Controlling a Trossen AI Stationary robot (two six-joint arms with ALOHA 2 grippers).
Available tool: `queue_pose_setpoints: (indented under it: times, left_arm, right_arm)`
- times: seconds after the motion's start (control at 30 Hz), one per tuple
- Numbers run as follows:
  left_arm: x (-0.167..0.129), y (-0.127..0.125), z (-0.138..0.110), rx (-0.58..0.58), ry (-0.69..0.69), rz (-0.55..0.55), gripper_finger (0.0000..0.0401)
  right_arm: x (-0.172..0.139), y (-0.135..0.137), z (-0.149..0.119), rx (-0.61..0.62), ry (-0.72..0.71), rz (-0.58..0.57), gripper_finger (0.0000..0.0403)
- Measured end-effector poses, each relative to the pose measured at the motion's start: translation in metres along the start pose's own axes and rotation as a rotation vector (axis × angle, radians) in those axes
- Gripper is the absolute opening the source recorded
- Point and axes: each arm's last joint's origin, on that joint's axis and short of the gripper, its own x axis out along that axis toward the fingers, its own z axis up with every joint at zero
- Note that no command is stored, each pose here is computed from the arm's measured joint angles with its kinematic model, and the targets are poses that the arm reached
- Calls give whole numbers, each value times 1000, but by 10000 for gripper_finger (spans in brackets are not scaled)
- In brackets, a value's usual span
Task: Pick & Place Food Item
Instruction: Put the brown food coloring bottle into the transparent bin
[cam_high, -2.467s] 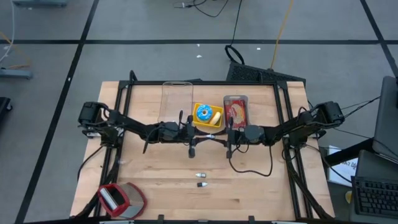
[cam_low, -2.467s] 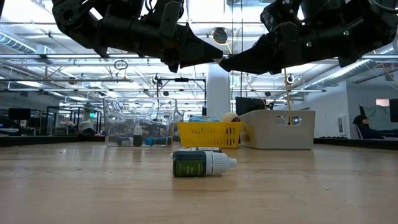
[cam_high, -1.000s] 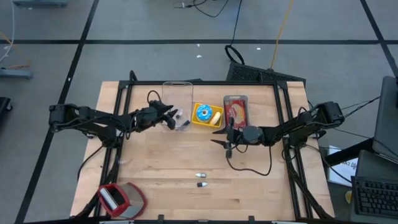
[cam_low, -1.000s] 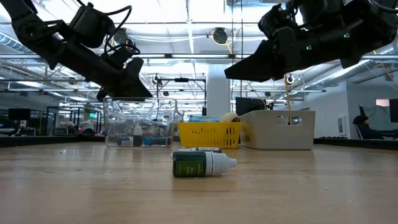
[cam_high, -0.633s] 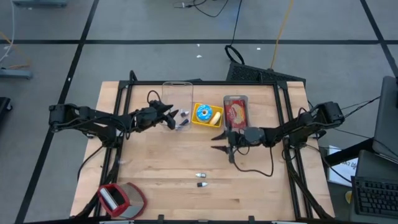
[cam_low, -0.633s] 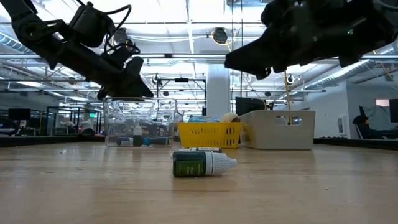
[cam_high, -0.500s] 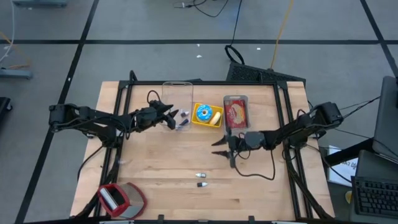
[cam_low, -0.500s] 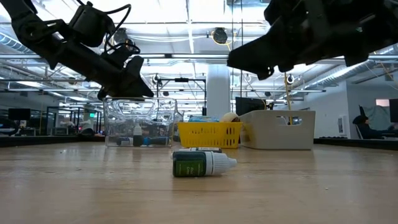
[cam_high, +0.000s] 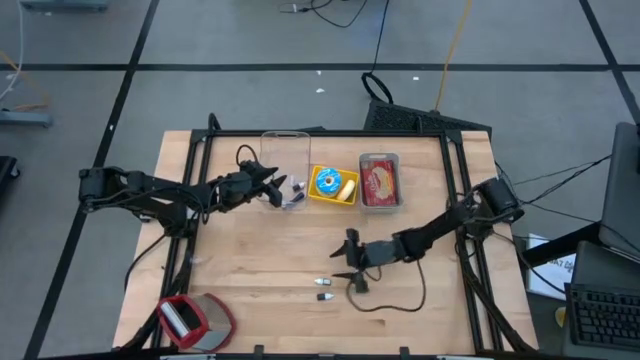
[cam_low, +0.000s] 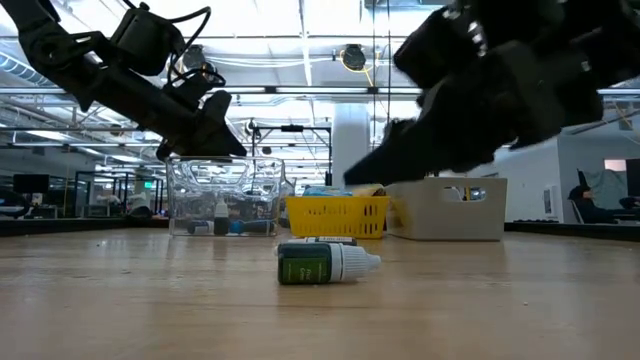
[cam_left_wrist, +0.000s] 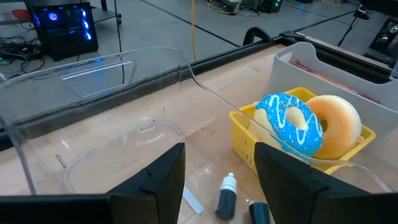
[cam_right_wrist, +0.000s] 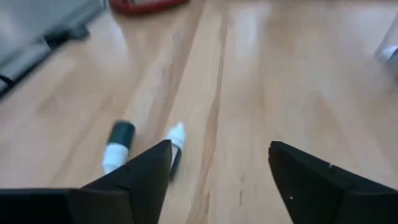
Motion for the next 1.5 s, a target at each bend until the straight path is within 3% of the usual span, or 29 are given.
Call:
queue_pose_setpoints:
  times: [0.2,0.5,0.63,1.0,1.4,1.5]
  left_arm:
    - [0,0,0,-1,-5,15,191]
    - [0,0,0,-28,-4,12,191]
    - [0,0,0,-60,-4,12,191]
    - [0,0,0,-66,-4,11,191]
    - [0,0,0,-97,-4,10,191]
    - [0,0,0,-127,-3,9,191]
  right_arm:
    - [26,16,-1,-35,180,9,283]
    - [46,36,-3,-20,184,28,260]
    - [46,34,-6,-20,203,-45,239]
    - [45,33,-9,-27,241,-47,166]
    - [45,33,-9,-40,240,-45,47]
    - [41,32,-3,-84,237,-41,44]
